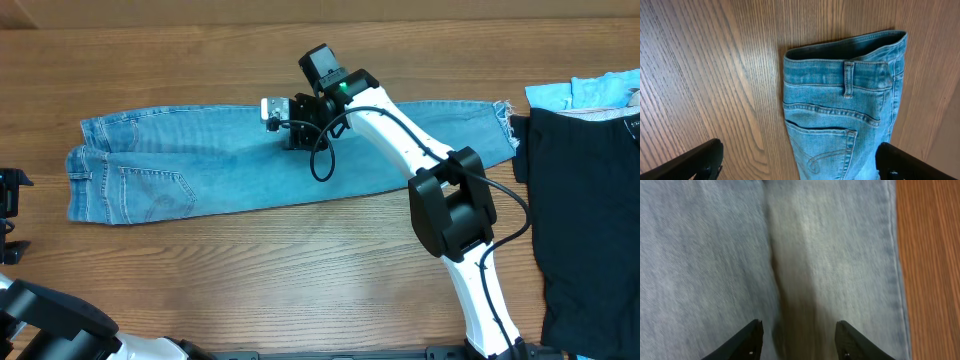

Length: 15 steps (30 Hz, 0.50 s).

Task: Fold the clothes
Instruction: 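Press and smooth the jeans middle with the right gripper, moving rightward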

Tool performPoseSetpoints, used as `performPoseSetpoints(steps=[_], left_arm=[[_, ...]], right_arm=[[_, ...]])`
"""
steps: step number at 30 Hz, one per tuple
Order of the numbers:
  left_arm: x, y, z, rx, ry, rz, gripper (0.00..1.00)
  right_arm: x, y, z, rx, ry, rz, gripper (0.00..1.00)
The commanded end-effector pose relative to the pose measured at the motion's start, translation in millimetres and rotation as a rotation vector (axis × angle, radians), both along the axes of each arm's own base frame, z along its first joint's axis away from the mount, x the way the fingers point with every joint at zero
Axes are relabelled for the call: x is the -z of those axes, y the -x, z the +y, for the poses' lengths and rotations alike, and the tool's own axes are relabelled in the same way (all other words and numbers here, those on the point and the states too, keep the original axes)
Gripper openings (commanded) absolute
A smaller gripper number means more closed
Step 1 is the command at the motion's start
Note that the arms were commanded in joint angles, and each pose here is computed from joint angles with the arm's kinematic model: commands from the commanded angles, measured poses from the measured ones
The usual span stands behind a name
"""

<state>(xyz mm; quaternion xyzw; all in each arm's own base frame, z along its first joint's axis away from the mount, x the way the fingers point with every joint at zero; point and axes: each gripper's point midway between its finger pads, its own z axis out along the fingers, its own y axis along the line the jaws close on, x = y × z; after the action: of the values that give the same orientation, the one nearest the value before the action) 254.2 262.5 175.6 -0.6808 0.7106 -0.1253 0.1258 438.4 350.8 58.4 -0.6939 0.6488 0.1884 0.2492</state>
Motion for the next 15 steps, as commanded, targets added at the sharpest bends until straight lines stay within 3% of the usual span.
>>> performPoseSetpoints(steps=[1,7,12,14,15], left_arm=[[-8.4,-1.7,-2.3,-0.004,-0.007,-0.025,1.00],[-8.4,-1.7,-2.3,-0.003,-0.008,-0.025,1.00],[-8.4,-1.7,-2.3,-0.004,-0.007,-0.025,1.00],[-8.4,-1.7,-2.3,-0.004,-0.007,-0.025,1.00],[-8.4,-1.7,-2.3,-0.004,-0.007,-0.025,1.00]], right_arm=[[27.4,-0.5,-12.8,0.015,0.039,0.049,0.50],[29.3,8.0,-9.3,-0.003,0.012,0.093,0.50],[31.1,11.2,-14.6,0.003,0.025,0.118,0.39],[27.2,13.3,-15.6,0.004,0.031,0.130,0.40],[20.8,15.8,-16.4,0.003,0.033,0.141,0.47]])
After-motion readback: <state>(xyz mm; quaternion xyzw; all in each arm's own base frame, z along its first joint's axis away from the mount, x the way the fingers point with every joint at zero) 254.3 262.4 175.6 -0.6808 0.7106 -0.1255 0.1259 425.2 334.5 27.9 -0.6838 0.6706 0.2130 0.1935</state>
